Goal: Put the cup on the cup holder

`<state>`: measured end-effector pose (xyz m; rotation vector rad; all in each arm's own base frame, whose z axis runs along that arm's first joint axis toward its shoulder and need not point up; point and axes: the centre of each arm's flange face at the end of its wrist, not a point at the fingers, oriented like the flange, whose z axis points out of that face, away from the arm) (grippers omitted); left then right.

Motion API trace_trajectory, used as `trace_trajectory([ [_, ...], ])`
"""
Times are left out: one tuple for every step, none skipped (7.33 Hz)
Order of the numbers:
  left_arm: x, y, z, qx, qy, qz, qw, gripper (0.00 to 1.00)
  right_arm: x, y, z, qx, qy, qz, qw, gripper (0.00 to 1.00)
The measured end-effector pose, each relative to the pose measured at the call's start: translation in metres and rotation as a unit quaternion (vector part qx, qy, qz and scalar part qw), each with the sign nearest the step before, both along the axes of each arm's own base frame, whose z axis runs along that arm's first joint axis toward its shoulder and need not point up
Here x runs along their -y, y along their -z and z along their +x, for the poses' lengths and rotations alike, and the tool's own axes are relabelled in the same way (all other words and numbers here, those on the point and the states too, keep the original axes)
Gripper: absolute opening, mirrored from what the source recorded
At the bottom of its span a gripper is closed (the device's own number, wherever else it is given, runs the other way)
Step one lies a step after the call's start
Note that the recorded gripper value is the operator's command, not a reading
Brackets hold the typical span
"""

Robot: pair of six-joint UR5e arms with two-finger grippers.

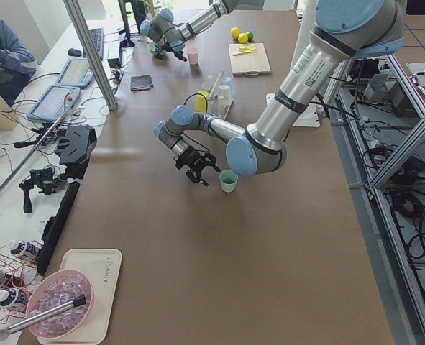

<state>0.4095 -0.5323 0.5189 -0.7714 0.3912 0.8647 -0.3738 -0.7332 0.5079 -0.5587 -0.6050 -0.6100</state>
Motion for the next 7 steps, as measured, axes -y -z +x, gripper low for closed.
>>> trace_trajectory([
  [-0.004, -0.003, 0.002, 0.002, -0.002, -0.003, 1.0, 0.96, -0.002, -0.005, -0.002, -0.001, 0.009, -0.006, 0.9999, 1.0],
  [-0.007, -0.005, 0.005, 0.004, -0.006, -0.004, 1.0, 0.96, -0.004, -0.005, -0.007, -0.001, 0.016, -0.009, 0.9998, 1.0],
  [-0.009, -0.006, 0.009, 0.007, -0.01, -0.004, 0.9999, 0.96, -0.005, -0.001, -0.013, -0.001, 0.021, -0.009, 0.9997, 1.0],
  [-0.012, -0.006, 0.013, 0.01, -0.015, -0.005, 0.9998, 0.96, -0.005, 0.003, -0.018, -0.001, 0.024, -0.008, 0.9997, 1.0],
  [-0.016, -0.006, 0.017, 0.015, -0.021, -0.008, 0.9996, 0.96, -0.004, 0.008, -0.021, -0.002, 0.027, -0.006, 0.9996, 1.0],
  [-0.021, -0.005, 0.019, 0.024, -0.029, -0.011, 0.9992, 0.96, -0.003, 0.012, -0.022, -0.003, 0.029, -0.003, 0.9996, 1.0],
  [-0.024, -0.003, 0.018, 0.034, -0.035, -0.014, 0.9987, 0.96, -0.003, 0.011, -0.023, -0.006, 0.032, -0.003, 0.9995, 1.0],
])
